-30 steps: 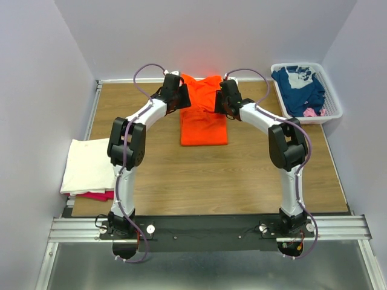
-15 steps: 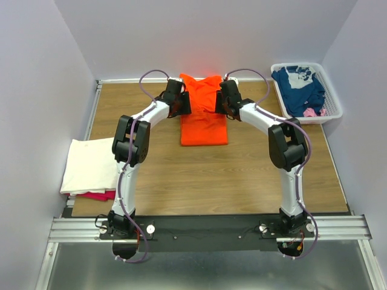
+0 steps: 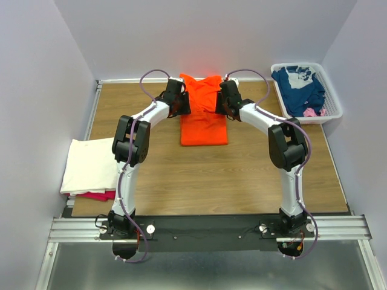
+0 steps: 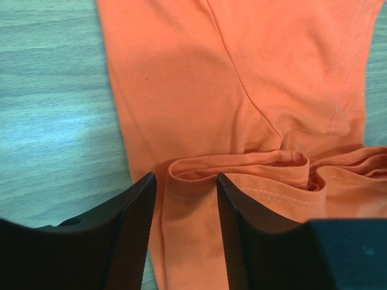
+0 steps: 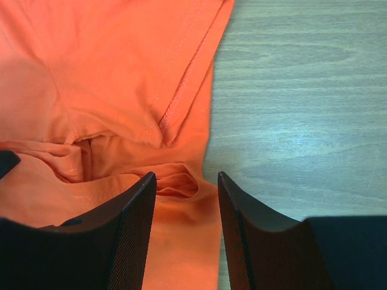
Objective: Fold and stack the t-shirts
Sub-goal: Fold the tshirt
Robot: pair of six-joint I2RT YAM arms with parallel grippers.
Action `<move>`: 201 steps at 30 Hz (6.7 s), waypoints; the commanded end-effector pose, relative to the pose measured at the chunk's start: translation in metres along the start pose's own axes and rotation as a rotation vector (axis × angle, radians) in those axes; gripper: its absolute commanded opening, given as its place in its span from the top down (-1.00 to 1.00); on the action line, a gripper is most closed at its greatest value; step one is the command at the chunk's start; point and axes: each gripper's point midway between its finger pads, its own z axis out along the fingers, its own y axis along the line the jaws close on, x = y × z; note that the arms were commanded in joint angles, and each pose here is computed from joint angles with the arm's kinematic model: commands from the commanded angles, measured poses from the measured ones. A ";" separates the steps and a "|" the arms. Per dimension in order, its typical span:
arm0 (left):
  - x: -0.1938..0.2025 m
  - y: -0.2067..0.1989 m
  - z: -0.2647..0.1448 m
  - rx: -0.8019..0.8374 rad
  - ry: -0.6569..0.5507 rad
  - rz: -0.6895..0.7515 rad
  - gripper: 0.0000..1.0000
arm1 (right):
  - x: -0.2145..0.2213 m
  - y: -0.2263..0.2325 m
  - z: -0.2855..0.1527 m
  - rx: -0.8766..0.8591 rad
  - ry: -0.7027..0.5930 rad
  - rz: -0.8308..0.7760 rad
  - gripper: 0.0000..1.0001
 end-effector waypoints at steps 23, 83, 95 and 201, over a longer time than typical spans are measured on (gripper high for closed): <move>0.016 -0.010 0.009 0.076 0.029 0.000 0.73 | 0.027 -0.005 0.021 0.003 0.058 -0.037 -0.06; -0.063 -0.002 -0.062 0.062 -0.190 -0.037 -0.10 | -0.039 -0.026 -0.016 0.024 -0.087 0.046 -0.40; -0.015 -0.083 -0.035 0.301 -0.060 0.031 0.86 | -0.008 0.001 0.000 -0.111 0.005 0.081 0.37; 0.013 -0.061 -0.045 0.268 -0.034 -0.137 0.73 | 0.042 0.034 0.038 -0.186 0.138 0.225 0.28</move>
